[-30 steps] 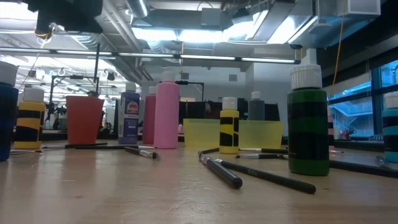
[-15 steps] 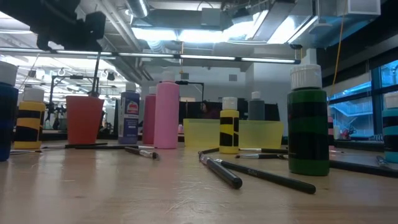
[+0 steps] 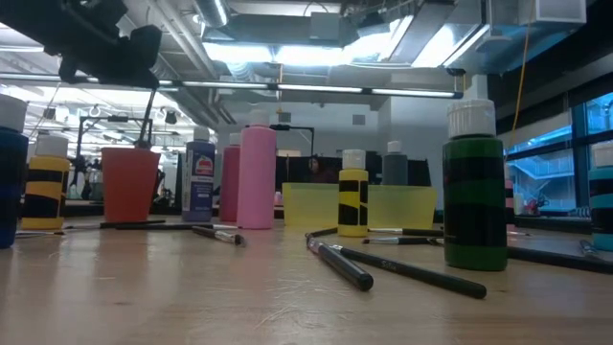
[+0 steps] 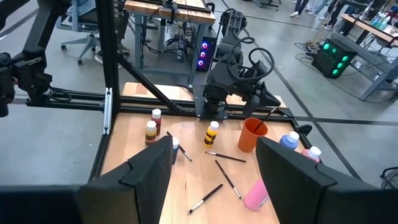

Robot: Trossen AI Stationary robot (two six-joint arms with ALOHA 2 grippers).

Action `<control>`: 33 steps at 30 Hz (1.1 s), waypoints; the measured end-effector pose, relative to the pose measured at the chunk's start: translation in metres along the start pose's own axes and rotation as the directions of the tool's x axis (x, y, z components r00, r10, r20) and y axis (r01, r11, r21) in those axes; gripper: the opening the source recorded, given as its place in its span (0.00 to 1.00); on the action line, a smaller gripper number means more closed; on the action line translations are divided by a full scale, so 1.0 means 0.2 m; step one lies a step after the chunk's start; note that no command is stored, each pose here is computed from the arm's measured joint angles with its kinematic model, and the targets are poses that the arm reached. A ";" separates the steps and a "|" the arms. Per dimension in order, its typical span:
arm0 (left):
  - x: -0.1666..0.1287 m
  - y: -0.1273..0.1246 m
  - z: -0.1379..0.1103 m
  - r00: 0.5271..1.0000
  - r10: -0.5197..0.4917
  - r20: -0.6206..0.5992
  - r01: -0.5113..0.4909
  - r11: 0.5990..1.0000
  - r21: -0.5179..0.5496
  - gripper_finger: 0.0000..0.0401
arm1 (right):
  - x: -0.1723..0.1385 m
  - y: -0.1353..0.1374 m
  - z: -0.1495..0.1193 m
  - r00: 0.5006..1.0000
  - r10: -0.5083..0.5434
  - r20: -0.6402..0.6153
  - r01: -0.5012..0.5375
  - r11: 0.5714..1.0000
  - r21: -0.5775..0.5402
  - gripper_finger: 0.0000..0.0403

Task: Pick & Place Paint Supplies
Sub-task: Put the silver paint brush into the orange cup, then put the large purple paint bottle into the yellow bin

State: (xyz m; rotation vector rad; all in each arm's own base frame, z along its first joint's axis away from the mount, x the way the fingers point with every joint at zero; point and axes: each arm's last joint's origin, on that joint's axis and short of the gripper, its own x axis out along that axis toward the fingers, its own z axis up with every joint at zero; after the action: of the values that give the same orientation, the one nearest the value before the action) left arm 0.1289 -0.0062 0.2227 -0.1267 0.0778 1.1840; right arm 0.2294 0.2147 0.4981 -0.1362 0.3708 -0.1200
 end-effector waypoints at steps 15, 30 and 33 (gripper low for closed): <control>0.01 0.01 -0.01 1.000 0.011 -0.011 -0.011 1.000 0.018 0.10 | 0.00 0.00 0.00 1.000 -0.001 0.000 0.001 1.000 0.000 0.58; 0.01 -0.01 0.04 0.996 0.067 0.065 -0.058 0.991 -0.122 0.35 | 0.01 0.00 0.01 1.000 -0.002 0.006 0.002 1.000 0.010 0.58; 0.01 -0.02 0.10 0.996 0.056 0.065 -0.047 0.990 -0.135 0.36 | 0.01 0.00 0.01 1.000 -0.003 0.007 0.003 1.000 0.011 0.58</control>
State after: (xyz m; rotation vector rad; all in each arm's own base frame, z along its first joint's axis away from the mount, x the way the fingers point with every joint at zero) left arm 0.1335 -0.0040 0.2424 -0.2024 -0.0592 1.2439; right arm 0.2310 0.2138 0.4990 -0.1264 0.3631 -0.1244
